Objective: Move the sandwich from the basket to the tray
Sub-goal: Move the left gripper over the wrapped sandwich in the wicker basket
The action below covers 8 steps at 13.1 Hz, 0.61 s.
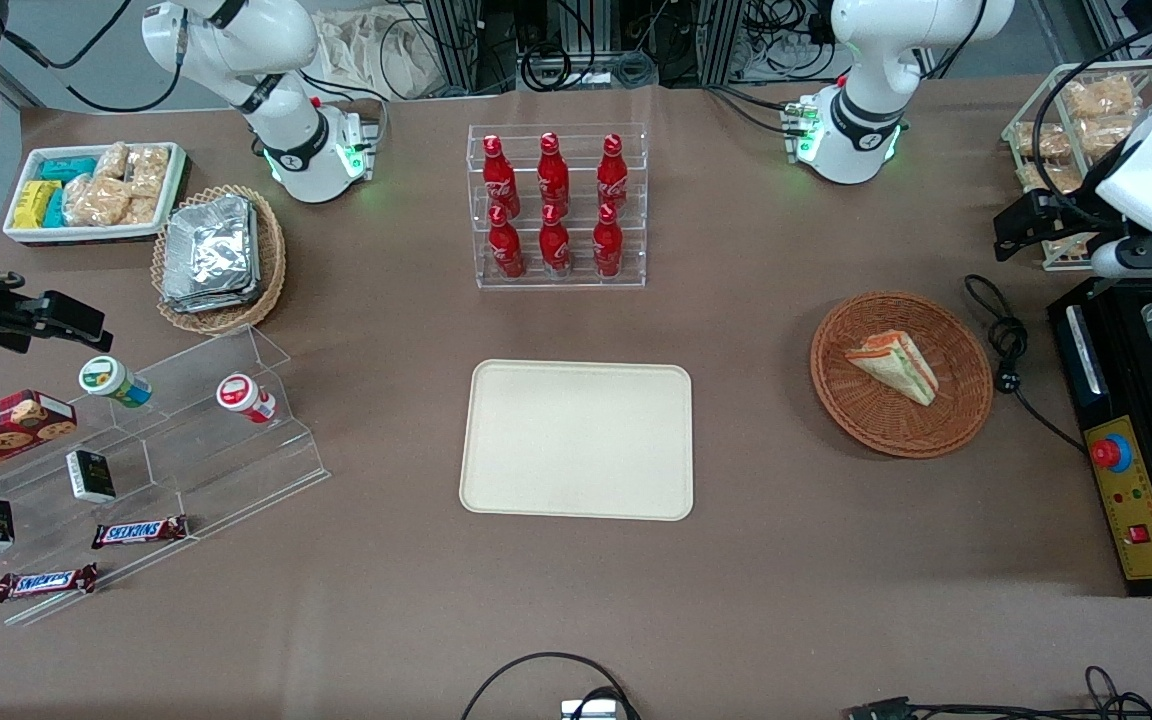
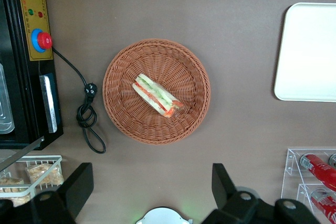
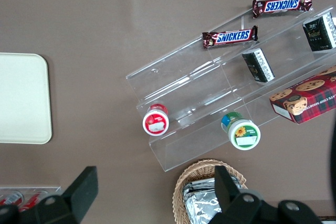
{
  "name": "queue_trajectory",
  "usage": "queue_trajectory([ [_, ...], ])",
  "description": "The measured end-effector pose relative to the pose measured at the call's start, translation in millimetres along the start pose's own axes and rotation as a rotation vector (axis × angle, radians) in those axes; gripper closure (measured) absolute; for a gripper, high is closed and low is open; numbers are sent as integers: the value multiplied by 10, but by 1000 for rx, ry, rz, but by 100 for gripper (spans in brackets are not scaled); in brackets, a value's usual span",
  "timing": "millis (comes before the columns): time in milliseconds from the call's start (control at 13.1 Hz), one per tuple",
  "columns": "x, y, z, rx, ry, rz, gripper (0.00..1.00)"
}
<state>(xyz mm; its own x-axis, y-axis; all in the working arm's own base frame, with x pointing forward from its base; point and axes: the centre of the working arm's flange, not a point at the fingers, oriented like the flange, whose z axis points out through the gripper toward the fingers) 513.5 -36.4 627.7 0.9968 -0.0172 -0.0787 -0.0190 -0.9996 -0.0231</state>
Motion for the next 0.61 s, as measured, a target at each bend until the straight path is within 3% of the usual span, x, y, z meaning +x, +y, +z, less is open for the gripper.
queue_trajectory([
  [381, 36, -31, 59, 2, -14, -16, 0],
  [610, 127, -90, 359, 15, -23, -167, 0],
])
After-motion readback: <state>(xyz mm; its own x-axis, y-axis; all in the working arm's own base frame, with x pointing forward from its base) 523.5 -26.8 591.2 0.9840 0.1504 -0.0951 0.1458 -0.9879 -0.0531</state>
